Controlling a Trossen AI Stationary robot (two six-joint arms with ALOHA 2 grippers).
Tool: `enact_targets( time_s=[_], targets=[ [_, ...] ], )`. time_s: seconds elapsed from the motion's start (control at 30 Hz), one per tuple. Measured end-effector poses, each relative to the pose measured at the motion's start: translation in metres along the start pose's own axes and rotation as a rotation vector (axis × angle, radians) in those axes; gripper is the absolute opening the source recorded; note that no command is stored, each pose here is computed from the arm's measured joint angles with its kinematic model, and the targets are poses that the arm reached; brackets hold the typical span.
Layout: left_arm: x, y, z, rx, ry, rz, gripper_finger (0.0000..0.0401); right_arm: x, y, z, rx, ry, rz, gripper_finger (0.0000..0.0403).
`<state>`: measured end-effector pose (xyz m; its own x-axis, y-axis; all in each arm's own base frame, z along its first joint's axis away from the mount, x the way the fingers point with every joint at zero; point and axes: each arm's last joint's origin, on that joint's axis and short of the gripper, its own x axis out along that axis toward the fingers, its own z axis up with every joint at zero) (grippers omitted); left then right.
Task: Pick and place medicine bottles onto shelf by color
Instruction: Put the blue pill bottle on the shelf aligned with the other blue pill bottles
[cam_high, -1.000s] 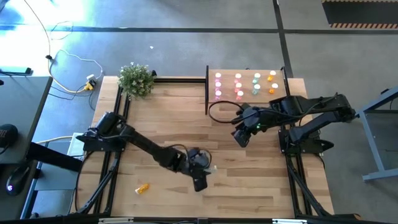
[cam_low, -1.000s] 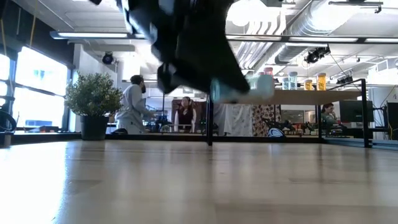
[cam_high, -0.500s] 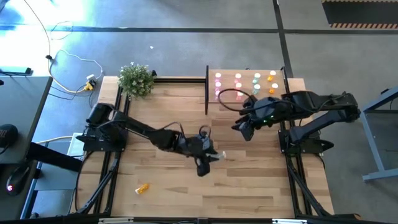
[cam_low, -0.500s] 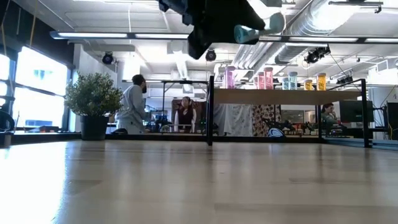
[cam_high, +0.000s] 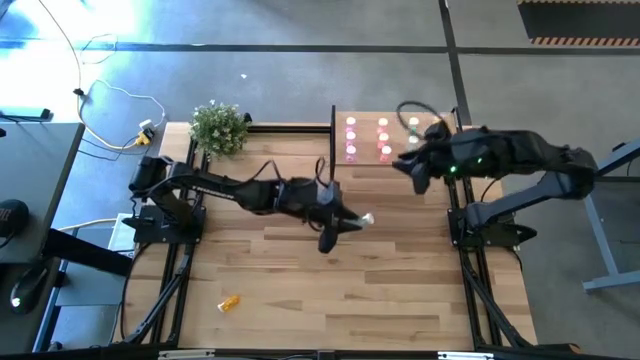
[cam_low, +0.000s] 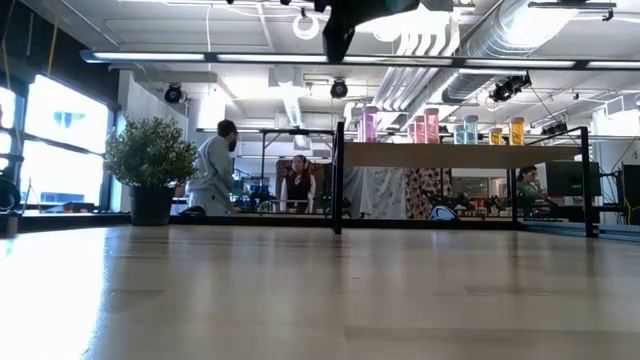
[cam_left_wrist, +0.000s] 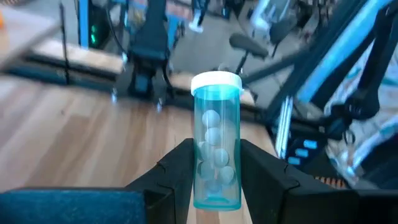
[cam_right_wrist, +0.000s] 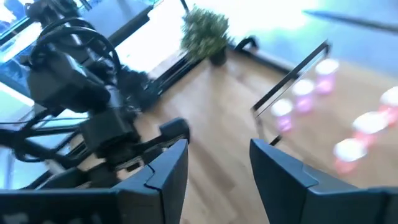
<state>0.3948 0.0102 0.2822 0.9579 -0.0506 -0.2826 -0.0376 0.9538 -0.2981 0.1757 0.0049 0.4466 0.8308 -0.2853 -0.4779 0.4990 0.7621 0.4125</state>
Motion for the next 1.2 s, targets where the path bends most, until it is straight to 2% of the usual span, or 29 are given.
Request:
enact_targets(
  time_s=[0.23,0.33,0.53,0.63,0.87,1.0,1.2],
  targets=[
    [-0.004,0.018,0.021,-0.019,-0.159,0.009,0.0108,-0.021,-0.026,0.016,-0.049,-0.115,-0.052,0.0195],
    [-0.007,0.024,0.03,-0.023,-0.237,0.017,0.0109,-0.027,-0.03,0.022,-0.09,-0.131,-0.003,0.0213],
    [-0.013,0.035,0.046,-0.001,-0.395,0.046,0.0109,-0.024,-0.031,0.024,-0.394,-0.07,0.164,0.0214],
    [-0.016,0.038,0.052,0.004,-0.448,0.046,0.0108,-0.016,-0.028,0.026,-0.461,-0.052,0.221,0.0211],
    [-0.017,0.039,0.053,0.062,-0.465,0.065,0.0109,0.012,-0.02,0.031,-0.458,-0.026,0.246,0.0209],
    [-0.017,0.039,0.054,0.062,-0.476,0.079,0.0109,0.024,-0.014,0.033,-0.426,-0.004,0.311,0.0209],
    [-0.018,0.038,0.056,0.073,-0.5,0.075,0.0109,0.037,-0.012,0.033,-0.39,0.035,0.334,0.0209]
  ],
)
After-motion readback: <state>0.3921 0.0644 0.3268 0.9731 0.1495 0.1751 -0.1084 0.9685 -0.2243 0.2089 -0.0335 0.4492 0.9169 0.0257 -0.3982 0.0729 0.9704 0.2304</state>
